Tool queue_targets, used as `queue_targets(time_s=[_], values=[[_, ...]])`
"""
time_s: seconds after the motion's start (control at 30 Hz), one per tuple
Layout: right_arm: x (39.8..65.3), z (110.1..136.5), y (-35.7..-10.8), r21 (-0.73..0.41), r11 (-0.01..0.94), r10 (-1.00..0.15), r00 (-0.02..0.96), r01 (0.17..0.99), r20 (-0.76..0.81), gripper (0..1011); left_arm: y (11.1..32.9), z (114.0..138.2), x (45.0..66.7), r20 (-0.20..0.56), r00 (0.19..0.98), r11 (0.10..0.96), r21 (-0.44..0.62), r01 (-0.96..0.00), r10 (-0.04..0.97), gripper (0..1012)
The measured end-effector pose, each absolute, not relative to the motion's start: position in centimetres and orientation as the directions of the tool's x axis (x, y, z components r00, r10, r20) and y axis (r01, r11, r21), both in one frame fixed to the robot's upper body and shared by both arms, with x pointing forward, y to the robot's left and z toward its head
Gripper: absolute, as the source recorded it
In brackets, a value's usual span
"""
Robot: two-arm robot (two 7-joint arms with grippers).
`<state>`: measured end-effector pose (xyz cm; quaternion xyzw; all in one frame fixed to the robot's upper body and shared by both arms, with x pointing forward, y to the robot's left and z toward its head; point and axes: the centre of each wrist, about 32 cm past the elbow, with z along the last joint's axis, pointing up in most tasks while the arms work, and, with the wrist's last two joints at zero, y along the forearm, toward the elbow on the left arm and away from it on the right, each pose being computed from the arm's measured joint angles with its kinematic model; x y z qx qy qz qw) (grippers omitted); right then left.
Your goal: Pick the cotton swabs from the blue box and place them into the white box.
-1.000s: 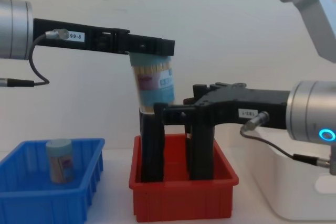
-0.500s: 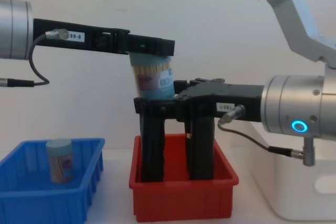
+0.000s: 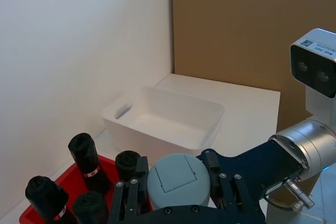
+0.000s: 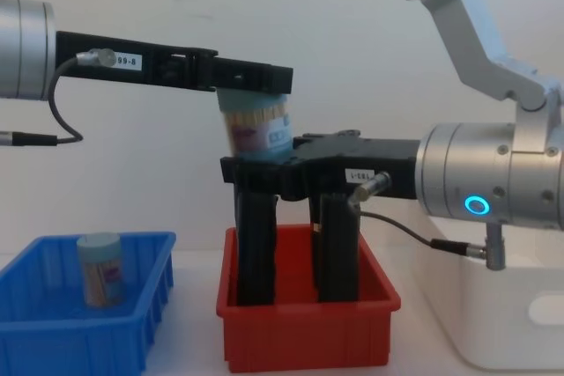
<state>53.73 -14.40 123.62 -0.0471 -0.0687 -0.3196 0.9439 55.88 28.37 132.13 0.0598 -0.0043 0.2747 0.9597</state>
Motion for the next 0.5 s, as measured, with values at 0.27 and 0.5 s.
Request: queue_targets(time_s=[0.27, 0.5], values=[[53.98, 123.66, -14.28, -0.048, 0.79, -0.598, 0.785, 0.611, 0.161, 624, 28.37, 132.13, 55.88, 0.041, 0.849, 0.842, 0.112, -0.528, 0.527, 767], [54.05, 123.64, -14.27, -0.05, 0.786, -0.603, 0.782, 0.616, 0.161, 624, 28.37, 132.12, 55.88, 0.041, 0.849, 0.842, 0.112, -0.527, 0.526, 966]])
